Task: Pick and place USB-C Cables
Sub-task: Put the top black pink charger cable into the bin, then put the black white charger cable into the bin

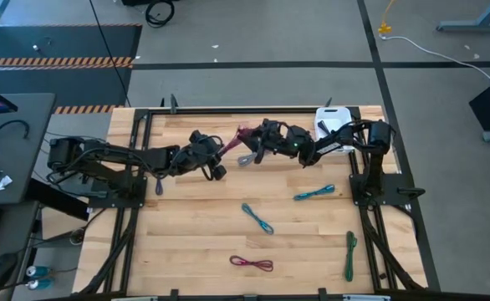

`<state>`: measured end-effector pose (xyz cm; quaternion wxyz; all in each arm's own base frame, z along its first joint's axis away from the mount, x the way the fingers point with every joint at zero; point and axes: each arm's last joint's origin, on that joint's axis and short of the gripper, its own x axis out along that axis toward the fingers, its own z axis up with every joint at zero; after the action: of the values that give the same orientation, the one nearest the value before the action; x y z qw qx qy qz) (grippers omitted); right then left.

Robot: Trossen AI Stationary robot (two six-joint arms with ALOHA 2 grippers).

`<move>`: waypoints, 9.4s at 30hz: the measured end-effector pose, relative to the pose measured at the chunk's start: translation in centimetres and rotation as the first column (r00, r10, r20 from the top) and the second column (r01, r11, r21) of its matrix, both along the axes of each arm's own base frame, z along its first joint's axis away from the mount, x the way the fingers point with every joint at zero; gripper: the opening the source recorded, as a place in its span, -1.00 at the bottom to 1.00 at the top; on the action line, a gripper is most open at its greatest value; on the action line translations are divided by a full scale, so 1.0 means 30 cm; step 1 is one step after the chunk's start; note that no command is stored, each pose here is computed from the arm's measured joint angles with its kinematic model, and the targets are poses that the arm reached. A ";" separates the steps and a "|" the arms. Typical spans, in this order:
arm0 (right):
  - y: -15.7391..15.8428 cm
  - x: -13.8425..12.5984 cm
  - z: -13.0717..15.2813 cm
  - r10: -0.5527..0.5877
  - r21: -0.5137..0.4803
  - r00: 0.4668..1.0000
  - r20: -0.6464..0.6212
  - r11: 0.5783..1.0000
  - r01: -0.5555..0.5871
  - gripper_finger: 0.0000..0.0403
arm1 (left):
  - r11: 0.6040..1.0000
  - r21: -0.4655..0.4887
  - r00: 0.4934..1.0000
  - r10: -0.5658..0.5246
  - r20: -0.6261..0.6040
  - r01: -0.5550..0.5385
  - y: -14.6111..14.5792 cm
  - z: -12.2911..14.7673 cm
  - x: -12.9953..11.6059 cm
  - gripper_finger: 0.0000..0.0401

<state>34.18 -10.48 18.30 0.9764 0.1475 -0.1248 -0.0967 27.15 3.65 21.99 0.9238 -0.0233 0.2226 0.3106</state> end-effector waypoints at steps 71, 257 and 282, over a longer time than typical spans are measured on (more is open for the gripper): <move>-0.267 -0.677 0.189 -0.458 -0.247 0.063 -0.887 0.586 0.772 -0.03 | 1.000 -0.026 0.999 0.015 -0.043 -0.017 0.000 -0.016 -0.010 0.15; 0.637 -0.652 0.091 0.190 0.188 0.082 -0.978 0.982 -0.027 -0.23 | 0.870 0.119 0.746 -0.475 0.466 0.479 0.430 -0.284 1.060 -0.86; 0.608 -0.621 0.088 -0.010 -0.020 0.179 -0.984 0.998 -0.055 -0.24 | 0.826 0.008 0.788 -0.541 0.294 0.564 0.407 -0.247 1.049 -0.88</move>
<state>15.55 7.76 20.95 0.8344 0.0286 0.5293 -0.1512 58.61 15.86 14.58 0.9944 -0.0383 0.0974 0.0111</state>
